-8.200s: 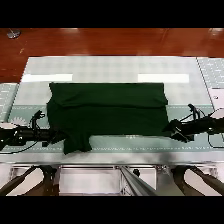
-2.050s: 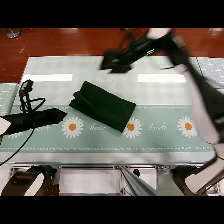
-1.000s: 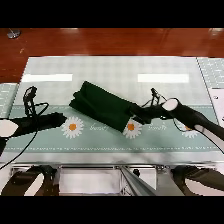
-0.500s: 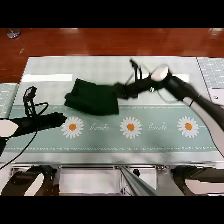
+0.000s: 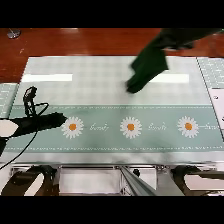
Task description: Fold the shirts.
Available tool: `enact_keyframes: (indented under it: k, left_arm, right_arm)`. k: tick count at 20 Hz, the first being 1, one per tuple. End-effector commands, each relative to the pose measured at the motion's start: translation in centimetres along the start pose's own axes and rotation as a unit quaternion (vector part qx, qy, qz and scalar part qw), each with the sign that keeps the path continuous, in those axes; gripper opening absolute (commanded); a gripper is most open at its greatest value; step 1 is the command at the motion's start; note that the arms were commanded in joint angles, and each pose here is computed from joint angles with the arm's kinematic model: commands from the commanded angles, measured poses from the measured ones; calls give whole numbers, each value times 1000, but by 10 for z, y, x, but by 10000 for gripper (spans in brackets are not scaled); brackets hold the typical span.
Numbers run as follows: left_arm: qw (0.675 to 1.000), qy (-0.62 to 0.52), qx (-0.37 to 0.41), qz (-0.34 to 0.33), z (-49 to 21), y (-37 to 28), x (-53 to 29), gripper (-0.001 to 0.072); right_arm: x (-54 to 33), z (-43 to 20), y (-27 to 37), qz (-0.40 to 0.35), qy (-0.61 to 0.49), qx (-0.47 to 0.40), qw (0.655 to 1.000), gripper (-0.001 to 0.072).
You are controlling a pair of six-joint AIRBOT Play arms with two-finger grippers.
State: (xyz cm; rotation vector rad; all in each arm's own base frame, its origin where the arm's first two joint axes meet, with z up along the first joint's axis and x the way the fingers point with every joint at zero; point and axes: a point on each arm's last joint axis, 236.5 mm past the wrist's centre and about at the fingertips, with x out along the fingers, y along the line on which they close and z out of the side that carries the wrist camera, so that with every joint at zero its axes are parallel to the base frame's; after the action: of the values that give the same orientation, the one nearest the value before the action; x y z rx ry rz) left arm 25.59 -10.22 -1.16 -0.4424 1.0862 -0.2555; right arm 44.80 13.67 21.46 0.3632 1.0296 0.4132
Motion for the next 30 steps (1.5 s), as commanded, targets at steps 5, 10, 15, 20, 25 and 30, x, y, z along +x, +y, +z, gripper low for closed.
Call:
enact_keyframes:
  k: [5, 10, 15, 20, 25, 30]
  left_arm:
    - [1000, 4, 1, 0, -2, 0, 0, 30]
    - [1000, -2, 1, 0, 1, 0, 0, 31]
    - [1000, -1, 3, 0, 0, -1, 0, 31]
    - [1000, -19, 9, 1, 9, 0, 0, 30]
    - [992, -103, 64, 11, 93, -24, -41, 29]
    - [967, -200, 155, -38, 228, -127, -127, 29]
  right_arm:
    - [-143, -60, -166, -186, 22, 185, 965, 37]
    - [-210, -154, -233, -311, 20, 302, 901, 37]
    - [-252, -324, -266, -482, 116, 416, 762, 37]
    - [-235, -350, -284, -487, 115, 439, 747, 622]
    - [-234, -190, -291, -370, -68, 374, 847, 338]
    - [-152, 8, -159, -158, -161, 79, 971, 37]
